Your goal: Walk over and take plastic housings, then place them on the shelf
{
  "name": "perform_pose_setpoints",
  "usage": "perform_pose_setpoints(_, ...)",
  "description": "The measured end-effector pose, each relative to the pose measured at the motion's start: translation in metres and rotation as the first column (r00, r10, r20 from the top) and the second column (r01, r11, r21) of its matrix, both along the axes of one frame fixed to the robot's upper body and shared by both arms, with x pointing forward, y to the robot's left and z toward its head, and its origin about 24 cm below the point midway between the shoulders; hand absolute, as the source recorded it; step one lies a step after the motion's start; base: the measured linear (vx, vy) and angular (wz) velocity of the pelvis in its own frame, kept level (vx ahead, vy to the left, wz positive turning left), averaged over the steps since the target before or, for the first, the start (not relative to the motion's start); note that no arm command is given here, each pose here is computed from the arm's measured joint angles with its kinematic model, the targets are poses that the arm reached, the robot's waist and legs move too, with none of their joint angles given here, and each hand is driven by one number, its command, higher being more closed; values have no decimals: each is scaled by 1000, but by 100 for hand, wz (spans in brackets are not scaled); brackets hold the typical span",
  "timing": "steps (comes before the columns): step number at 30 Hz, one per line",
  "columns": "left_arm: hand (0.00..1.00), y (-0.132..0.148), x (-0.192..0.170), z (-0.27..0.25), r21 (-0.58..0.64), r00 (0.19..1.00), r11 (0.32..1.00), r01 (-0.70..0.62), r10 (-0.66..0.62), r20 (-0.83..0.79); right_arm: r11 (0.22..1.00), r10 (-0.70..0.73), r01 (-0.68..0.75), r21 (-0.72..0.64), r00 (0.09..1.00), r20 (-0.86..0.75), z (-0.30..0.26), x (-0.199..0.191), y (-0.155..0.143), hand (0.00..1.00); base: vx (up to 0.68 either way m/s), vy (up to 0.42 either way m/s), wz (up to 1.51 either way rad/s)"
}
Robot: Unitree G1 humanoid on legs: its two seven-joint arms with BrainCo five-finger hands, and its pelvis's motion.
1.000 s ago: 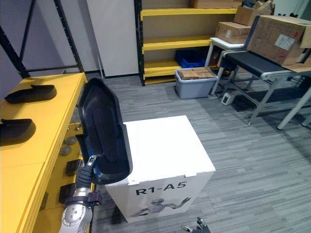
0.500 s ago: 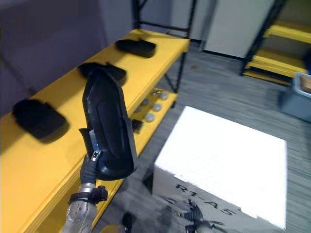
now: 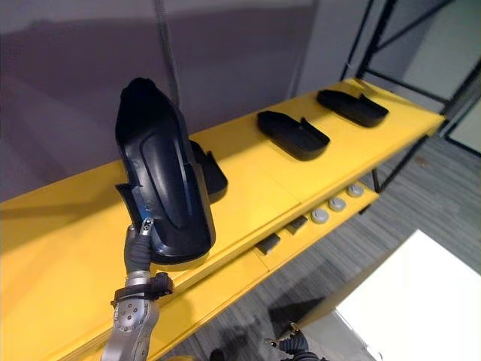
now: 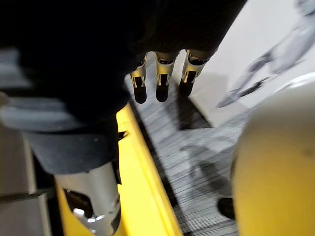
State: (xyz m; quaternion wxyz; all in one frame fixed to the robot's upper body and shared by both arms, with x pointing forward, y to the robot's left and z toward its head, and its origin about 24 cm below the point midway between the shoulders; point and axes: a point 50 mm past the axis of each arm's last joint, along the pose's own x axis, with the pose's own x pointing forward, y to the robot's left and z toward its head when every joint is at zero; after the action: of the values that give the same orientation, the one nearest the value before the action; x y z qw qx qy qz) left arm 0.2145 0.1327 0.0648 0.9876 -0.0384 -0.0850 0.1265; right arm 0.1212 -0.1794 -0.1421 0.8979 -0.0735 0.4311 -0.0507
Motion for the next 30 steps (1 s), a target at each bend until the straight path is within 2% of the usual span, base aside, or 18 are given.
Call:
perform_pose_setpoints(7,100,-9,-4,-3,-20,1000,1000,23,-23,-12,997,-69,69,45,998,8,1,-15,12,0,114,-139,78)
perform_pose_setpoints(13,100,-15,-11,-10,-23,996,997,79,-80,-42,996,-72,70,48,997,39,5,-12,16,0,158,-118,39)
perform_pose_setpoints(19,100,-15,-12,-10,-23,996,996,81,-82,-43,994,-97,95,55,995,39,5,-12,17,0,52,-55,50)
perform_pose_setpoints(22,100,-15,-8,-7,-22,997,997,75,-76,-25,994,-96,93,51,993,72,8,3,18,0,22,-143,28)
perform_pose_setpoints(25,100,-18,-8,-8,-24,996,996,84,-85,-29,993,-116,115,20,990,80,10,4,8,0,42,149,17)
perform_pose_setpoints(30,100,-25,6,-7,-45,996,995,93,-93,-12,994,-104,103,34,994,28,2,6,15,0,-3,234,32)
